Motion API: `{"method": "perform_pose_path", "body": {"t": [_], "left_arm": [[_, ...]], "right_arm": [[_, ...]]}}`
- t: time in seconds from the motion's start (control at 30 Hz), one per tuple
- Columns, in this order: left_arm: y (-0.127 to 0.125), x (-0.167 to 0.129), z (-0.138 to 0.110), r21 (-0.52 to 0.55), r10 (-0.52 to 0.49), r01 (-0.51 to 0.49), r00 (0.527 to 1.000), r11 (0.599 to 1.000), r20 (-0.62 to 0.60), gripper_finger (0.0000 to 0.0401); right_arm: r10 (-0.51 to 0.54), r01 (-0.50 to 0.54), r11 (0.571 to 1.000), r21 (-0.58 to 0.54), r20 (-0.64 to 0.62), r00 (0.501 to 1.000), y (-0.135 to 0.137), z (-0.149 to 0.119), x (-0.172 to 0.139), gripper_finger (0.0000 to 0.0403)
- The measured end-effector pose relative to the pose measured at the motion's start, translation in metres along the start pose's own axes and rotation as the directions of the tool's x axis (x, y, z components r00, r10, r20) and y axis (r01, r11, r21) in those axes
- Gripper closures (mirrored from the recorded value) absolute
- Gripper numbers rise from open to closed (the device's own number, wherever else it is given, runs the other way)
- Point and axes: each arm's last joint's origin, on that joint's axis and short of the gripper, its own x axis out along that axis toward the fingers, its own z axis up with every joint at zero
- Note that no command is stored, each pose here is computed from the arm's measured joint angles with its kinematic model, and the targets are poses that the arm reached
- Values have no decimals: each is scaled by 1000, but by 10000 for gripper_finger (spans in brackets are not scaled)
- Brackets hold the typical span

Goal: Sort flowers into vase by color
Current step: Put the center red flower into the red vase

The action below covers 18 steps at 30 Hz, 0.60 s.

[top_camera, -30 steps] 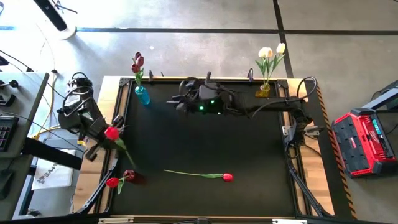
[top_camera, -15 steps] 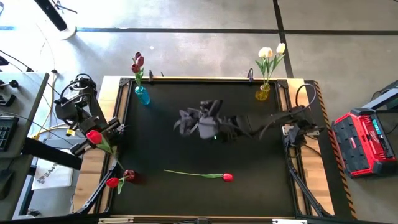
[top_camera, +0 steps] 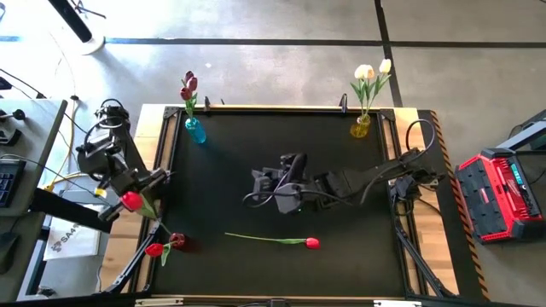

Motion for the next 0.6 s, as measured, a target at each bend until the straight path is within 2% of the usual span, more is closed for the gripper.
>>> {"method": "perform_pose_path", "body": {"t": [0.23,0.6], "left_arm": [[-6,17,-3,17,3,-2,998,1000,-64,401],[-7,21,-5,24,7,-5,996,1000,-85,401]], "right_arm": [[-9,9,1000,3,-47,999,-2,-2,0,224],[-3,1,1000,-21,-77,997,-1,-11,-9,224]]}}
